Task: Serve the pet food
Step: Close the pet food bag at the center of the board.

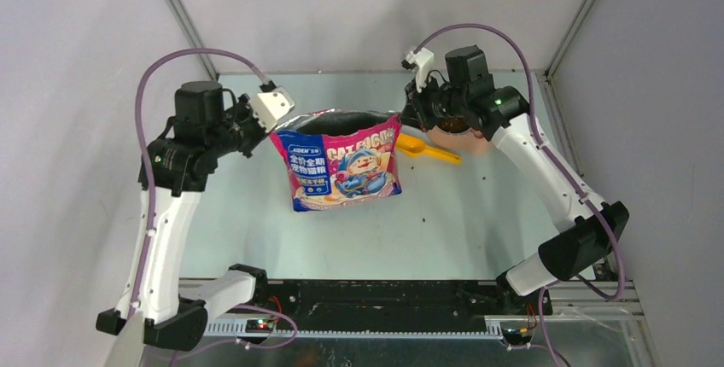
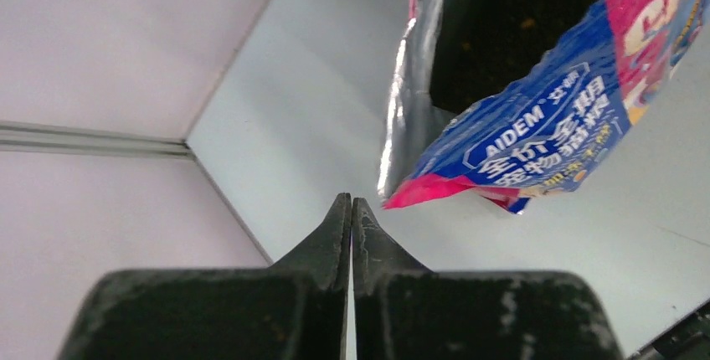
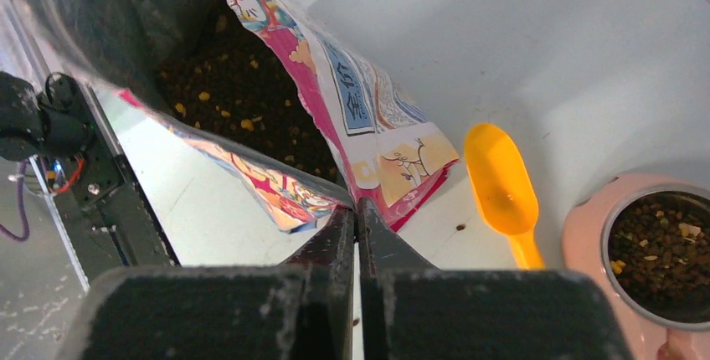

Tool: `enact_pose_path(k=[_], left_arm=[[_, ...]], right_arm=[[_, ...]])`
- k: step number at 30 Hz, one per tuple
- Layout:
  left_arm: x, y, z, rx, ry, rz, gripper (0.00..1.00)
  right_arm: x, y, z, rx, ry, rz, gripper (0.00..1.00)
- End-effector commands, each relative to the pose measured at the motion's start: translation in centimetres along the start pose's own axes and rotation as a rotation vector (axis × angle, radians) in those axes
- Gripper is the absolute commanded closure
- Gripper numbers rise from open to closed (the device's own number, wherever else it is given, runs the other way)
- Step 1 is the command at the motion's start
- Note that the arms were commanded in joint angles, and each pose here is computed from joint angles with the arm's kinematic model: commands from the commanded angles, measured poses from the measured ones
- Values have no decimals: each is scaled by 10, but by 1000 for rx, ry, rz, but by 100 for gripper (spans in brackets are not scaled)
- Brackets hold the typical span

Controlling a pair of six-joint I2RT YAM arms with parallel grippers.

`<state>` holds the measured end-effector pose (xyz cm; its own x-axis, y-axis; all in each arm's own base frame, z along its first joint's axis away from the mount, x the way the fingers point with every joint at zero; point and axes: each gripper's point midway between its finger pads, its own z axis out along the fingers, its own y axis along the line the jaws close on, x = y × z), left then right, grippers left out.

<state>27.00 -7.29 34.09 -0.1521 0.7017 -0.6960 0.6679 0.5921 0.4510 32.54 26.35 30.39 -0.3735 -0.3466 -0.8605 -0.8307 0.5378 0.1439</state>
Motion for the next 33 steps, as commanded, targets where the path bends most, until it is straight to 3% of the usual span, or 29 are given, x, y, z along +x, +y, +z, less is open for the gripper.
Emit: enact_pose_path(k=[1,2,4,5,6,7,9,18,25,29,30,33], left_arm=[[-31,19,-25,-104,-126,56,100],[-29,9,-23,-54,-129,73,100],[-25,-5,-20,15,-129,98,82],[-23,-10,-20,40,-125,100,54],[-24,-14,-18,69,-137,120,39],[-23,-18,-18,90,-137,135,14],[-24,-24,-15,127,-147,155,2],[-21,-43,25,242,-130,212,0],[-15,-35,50,220,-91,200,4],[-13,-35,52,216,-82,196,21],[-12,-35,52,217,-80,195,34],[-11,-37,49,216,-83,196,51]], right_arm=[[-71,-27,-27,123,-232,-15,100],[-69,-24,-24,103,-229,-17,100],[-65,-18,-18,61,-222,-34,100],[-64,-15,-14,49,-217,-52,100],[-63,-15,-13,46,-213,-62,100],[-64,-13,-11,37,-210,-76,100],[-64,-14,-11,32,-198,-74,100],[-61,-22,-3,48,-168,-39,100],[-62,-17,-10,41,-180,-57,100],[-63,-21,-16,55,-189,-69,100],[-62,-21,-16,57,-189,-66,100],[-61,-27,-15,60,-186,-55,100]])
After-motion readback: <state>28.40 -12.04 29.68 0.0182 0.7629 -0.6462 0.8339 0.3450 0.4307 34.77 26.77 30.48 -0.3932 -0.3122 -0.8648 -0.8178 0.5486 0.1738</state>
